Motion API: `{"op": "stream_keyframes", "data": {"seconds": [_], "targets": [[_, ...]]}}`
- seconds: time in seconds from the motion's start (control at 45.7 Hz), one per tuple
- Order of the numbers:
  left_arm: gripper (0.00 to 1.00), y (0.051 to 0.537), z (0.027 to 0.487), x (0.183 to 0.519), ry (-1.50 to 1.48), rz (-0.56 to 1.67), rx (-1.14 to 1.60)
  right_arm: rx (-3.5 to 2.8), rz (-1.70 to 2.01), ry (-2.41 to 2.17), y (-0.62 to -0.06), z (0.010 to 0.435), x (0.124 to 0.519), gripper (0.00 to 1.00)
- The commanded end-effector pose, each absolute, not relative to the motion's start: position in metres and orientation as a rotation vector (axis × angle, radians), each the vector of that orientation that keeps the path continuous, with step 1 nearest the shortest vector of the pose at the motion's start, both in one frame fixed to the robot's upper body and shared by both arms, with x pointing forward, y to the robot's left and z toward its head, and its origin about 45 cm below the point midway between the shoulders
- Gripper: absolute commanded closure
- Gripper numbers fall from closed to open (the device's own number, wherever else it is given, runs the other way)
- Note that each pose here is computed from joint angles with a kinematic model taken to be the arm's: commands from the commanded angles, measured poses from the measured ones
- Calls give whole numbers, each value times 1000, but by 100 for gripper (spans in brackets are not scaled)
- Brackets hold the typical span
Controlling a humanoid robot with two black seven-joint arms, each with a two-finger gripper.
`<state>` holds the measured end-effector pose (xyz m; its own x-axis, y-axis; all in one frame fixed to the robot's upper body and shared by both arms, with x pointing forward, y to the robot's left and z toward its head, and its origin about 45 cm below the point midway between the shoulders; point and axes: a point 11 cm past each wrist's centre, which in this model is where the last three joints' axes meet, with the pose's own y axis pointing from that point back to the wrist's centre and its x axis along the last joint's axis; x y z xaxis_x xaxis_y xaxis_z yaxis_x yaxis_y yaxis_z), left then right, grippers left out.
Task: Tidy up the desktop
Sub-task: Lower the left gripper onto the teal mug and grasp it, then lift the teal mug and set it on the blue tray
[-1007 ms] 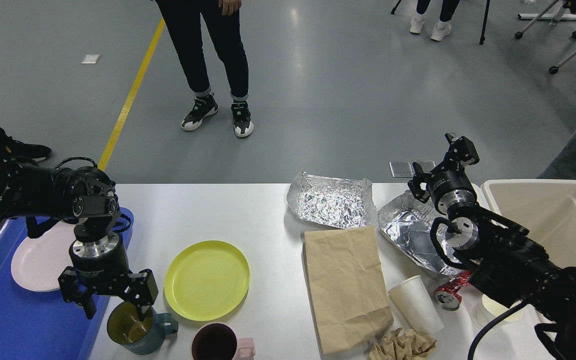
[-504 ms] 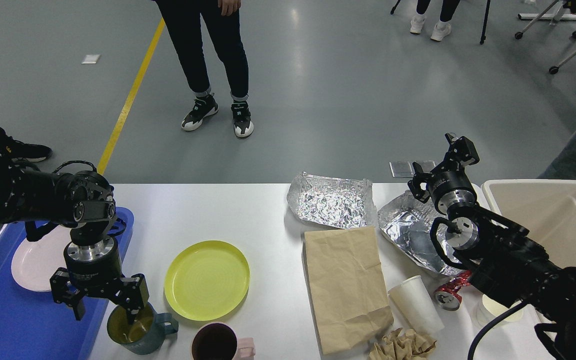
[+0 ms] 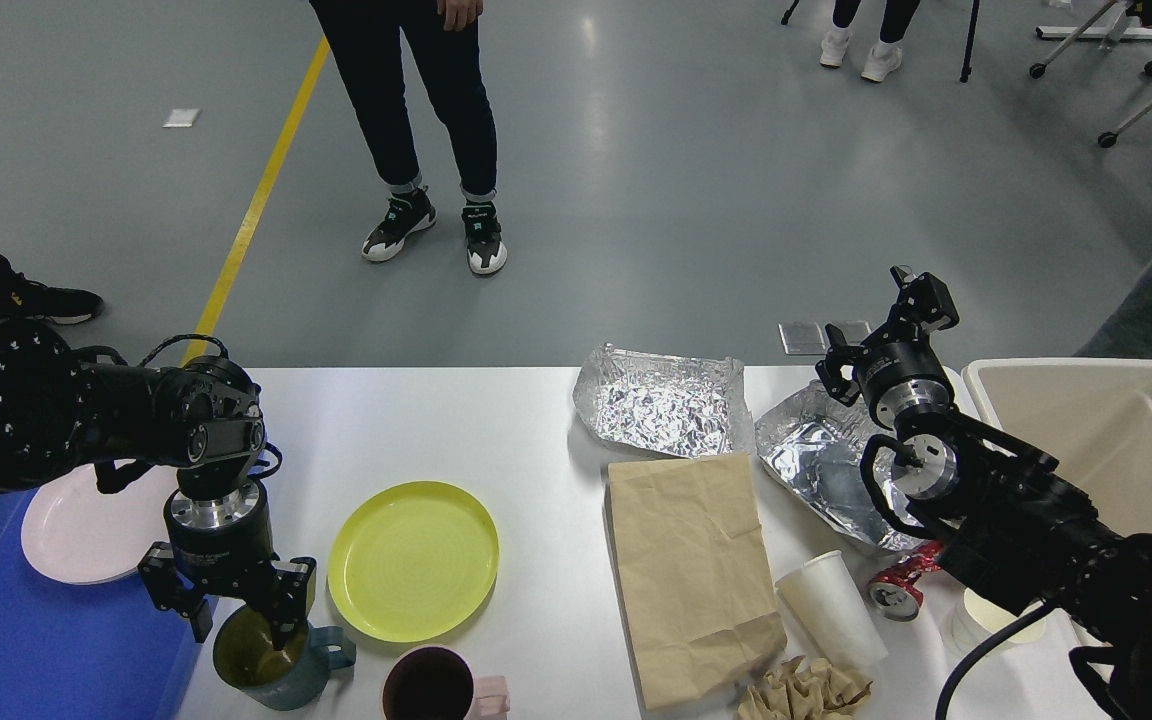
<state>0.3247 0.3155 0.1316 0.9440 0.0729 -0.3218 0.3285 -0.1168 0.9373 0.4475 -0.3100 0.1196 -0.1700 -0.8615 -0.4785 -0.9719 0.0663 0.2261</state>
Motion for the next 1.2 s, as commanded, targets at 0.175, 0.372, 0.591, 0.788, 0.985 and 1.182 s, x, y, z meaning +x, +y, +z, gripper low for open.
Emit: {"op": "stream_keyframes", "data": {"seconds": [0.175,0.372,0.591,0.788,0.985,1.182], "targets": [[59,315,128,322,315,-230,1677,-1866,744,2123,-310,120,448,0],[85,310,123,317,320,-250,1671,-1866,744,2121,-309,120,448,0],[100,309,119,313,330,-263,1669,-1866,744,2121,-309,120,448,0],[100,303,130,316,316,-267,1663,-1866,744,2121,-309,120,448,0],[100,288,165,314,302,-301,1646,-1866,742,2123,-310,120,448,0],[100,303,190,316,321,-248,1637,-1867,742,2123,-310,120,447,0]]}}
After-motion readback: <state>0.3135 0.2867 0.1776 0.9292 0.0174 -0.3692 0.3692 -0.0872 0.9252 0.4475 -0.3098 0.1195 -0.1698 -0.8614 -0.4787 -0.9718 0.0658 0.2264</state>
